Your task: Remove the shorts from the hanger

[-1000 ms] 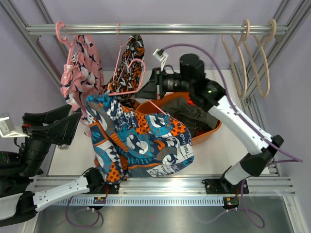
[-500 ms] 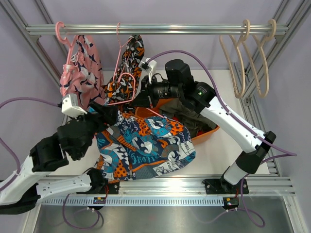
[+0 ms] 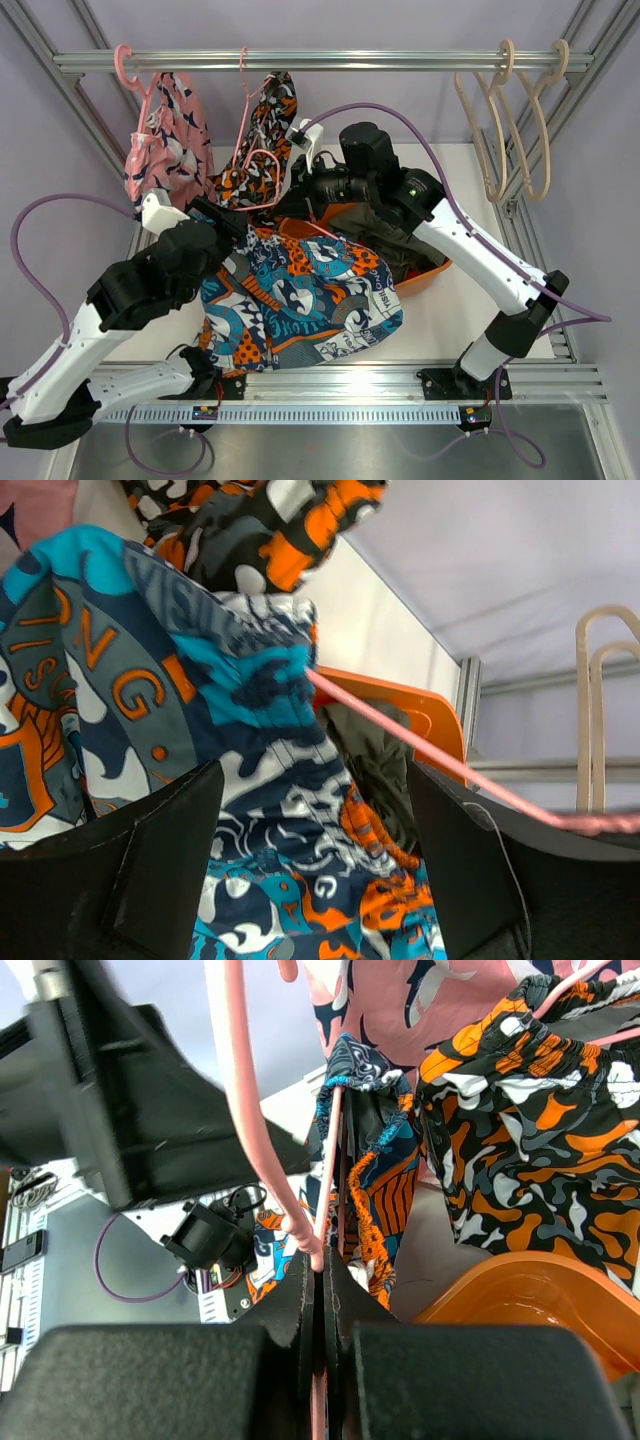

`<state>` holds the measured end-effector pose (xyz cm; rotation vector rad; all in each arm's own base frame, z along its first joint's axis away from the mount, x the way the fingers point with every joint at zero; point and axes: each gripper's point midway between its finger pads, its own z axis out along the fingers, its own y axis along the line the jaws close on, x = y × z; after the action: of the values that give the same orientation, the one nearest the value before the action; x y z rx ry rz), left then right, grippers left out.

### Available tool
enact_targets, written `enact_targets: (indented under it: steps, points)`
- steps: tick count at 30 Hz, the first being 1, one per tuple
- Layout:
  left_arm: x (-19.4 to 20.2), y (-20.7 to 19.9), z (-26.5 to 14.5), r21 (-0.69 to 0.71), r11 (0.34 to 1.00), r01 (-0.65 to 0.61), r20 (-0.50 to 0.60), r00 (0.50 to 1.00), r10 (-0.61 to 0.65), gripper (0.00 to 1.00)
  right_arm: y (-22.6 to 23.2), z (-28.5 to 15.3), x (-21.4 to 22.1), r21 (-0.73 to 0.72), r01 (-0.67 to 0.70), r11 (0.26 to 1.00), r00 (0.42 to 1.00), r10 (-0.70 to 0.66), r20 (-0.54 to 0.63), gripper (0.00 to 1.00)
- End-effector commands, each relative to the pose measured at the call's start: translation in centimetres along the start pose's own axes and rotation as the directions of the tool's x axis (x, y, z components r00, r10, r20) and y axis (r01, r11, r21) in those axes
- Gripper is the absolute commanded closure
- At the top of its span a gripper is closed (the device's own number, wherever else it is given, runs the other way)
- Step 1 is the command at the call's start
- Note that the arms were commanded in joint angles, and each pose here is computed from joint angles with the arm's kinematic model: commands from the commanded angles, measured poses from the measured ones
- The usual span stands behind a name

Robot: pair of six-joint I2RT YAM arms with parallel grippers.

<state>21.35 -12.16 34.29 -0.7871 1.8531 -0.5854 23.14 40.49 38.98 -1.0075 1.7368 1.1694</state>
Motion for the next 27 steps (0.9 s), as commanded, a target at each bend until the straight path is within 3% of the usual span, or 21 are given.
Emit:
enact_targets:
  steps: [1,4,6,13,15,19,20,27]
  points:
    - [0.3,-1.3,1.2,0.028,0.997,0.073,-0.025,0.997,-0.073,0.23,2.4,-2.5,-3.5,-0.028,0.077,0.997,0.992,-0.074,0.105,1.00]
    - [0.1,-1.2,2.1,0.018,0.998,0.064,-0.015,0.998,-0.063,0.26,2.8,-2.8,-3.5,-0.036,0.077,0.996,0.992,-0.073,0.105,1.00]
    - [0.0,-1.2,2.8,0.004,0.999,0.045,-0.007,0.999,-0.045,0.37,3.0,-3.0,-3.6,-0.038,0.077,0.996,0.991,-0.072,0.108,1.00]
    - [0.1,-0.2,4.2,-0.048,0.999,-0.005,-0.001,1.000,0.005,0.43,3.3,-3.3,-3.6,-0.049,0.073,0.996,0.992,-0.068,0.106,1.00]
    - [-0.1,0.1,4.4,-0.056,0.998,-0.012,0.003,1.000,0.012,0.53,3.3,-3.4,-3.5,-0.047,0.074,0.996,0.992,-0.069,0.103,1.00]
    - [-1.0,1.0,4.2,-0.084,0.996,-0.024,0.032,0.999,0.027,0.92,2.9,-3.6,-2.8,-0.027,0.089,0.996,0.992,-0.087,0.087,1.00]
    - [-1.4,1.3,4.1,-0.092,0.995,-0.028,0.044,0.999,0.032,0.98,3.0,-3.9,-2.9,-0.022,0.105,0.994,0.991,-0.102,0.091,1.00]
    - [-4.9,5.0,1.7,-0.204,0.977,-0.066,0.148,0.984,0.098,1.00,1.5,-5.4,-0.4,0.053,0.168,0.984,0.985,-0.169,0.024,1.00]
